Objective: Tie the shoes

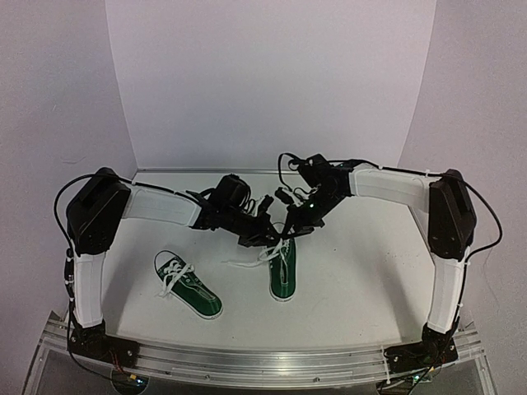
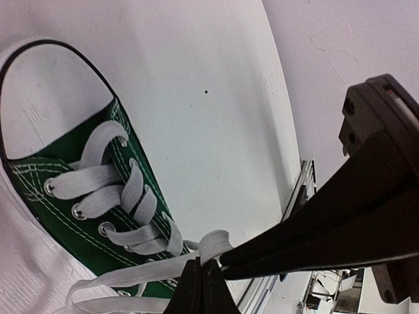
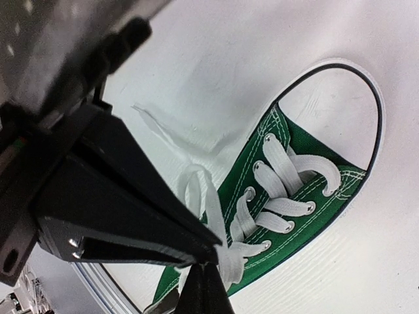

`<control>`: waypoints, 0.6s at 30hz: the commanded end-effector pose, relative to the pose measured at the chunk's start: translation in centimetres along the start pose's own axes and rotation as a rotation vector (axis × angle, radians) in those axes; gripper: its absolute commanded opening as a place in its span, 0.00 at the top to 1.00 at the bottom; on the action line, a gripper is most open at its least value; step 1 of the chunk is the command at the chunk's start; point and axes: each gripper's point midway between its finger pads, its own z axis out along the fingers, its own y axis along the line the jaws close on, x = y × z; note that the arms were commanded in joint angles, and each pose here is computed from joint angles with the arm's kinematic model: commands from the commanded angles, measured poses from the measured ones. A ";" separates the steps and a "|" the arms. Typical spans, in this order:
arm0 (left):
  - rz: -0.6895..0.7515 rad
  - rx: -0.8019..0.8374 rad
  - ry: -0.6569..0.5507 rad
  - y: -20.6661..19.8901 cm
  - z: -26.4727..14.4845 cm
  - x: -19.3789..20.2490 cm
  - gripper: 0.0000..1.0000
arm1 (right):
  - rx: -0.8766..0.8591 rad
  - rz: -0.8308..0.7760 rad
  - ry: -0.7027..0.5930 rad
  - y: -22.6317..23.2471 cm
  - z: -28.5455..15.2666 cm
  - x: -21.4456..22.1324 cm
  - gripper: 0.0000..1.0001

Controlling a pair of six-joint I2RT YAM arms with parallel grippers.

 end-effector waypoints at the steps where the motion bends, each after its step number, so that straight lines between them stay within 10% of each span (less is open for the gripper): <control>1: -0.013 0.122 0.111 -2.7 -0.6 2.0 1.00 | -0.031 -0.038 -0.083 1.6 -2.2 -1.6 1.00; 18: -0.091 0.150 0.161 -1.2 0.9 2.4 1.00 | -0.094 0.094 -0.087 2.7 -5.6 2.0 0.62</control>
